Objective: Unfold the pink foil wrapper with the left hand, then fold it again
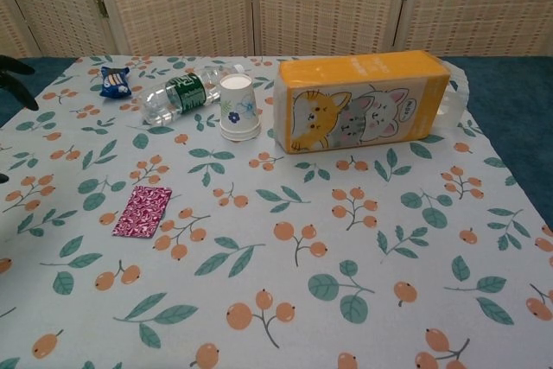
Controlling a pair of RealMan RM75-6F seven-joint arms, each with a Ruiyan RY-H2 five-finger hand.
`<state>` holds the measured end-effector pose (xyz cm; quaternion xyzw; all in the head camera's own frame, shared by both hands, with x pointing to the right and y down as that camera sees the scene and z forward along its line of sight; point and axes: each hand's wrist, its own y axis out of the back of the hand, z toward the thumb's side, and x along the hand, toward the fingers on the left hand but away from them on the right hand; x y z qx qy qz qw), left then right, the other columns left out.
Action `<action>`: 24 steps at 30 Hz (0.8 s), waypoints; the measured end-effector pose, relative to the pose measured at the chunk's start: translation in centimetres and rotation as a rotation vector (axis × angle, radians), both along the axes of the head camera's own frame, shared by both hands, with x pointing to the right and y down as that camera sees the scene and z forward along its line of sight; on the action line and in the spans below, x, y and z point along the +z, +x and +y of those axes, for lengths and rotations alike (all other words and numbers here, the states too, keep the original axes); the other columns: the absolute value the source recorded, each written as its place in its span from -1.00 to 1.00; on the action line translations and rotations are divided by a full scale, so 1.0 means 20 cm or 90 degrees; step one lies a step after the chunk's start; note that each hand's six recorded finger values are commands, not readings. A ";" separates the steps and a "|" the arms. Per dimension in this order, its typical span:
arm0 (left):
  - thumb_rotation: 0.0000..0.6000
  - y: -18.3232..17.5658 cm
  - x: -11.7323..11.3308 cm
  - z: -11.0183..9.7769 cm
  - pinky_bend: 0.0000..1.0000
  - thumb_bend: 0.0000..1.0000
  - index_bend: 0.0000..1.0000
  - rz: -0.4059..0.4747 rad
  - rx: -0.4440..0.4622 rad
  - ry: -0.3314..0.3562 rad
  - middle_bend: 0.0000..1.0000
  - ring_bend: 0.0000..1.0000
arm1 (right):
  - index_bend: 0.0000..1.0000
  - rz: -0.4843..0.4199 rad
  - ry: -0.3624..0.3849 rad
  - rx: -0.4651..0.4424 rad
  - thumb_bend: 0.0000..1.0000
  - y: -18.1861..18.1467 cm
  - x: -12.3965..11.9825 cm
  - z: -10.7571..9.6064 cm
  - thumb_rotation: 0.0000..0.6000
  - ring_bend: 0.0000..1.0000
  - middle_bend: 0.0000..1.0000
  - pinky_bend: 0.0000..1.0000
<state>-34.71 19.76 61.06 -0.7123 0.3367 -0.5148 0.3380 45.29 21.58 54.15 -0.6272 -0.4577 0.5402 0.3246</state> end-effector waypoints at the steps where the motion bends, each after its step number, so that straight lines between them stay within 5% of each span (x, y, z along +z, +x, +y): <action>1: 1.00 0.01 0.01 0.00 -1.00 -0.69 -0.46 0.000 0.006 -0.002 -0.79 -0.95 | -1.00 0.000 0.000 0.000 -0.11 0.00 0.00 0.00 1.00 -1.00 -0.93 -1.00; 11: 1.00 0.15 0.15 -0.06 -1.00 -0.68 -0.45 -0.017 0.059 -0.052 -0.88 -1.00 | -1.00 0.002 -0.005 0.001 -0.11 0.01 0.01 0.00 1.00 -1.00 -0.93 -1.00; 24: 1.00 0.22 0.29 -0.11 -1.00 -0.66 -0.52 -0.073 0.089 -0.040 -0.92 -1.00 | -1.00 0.001 -0.006 -0.001 -0.10 0.01 0.01 0.00 1.00 -1.00 -0.93 -1.00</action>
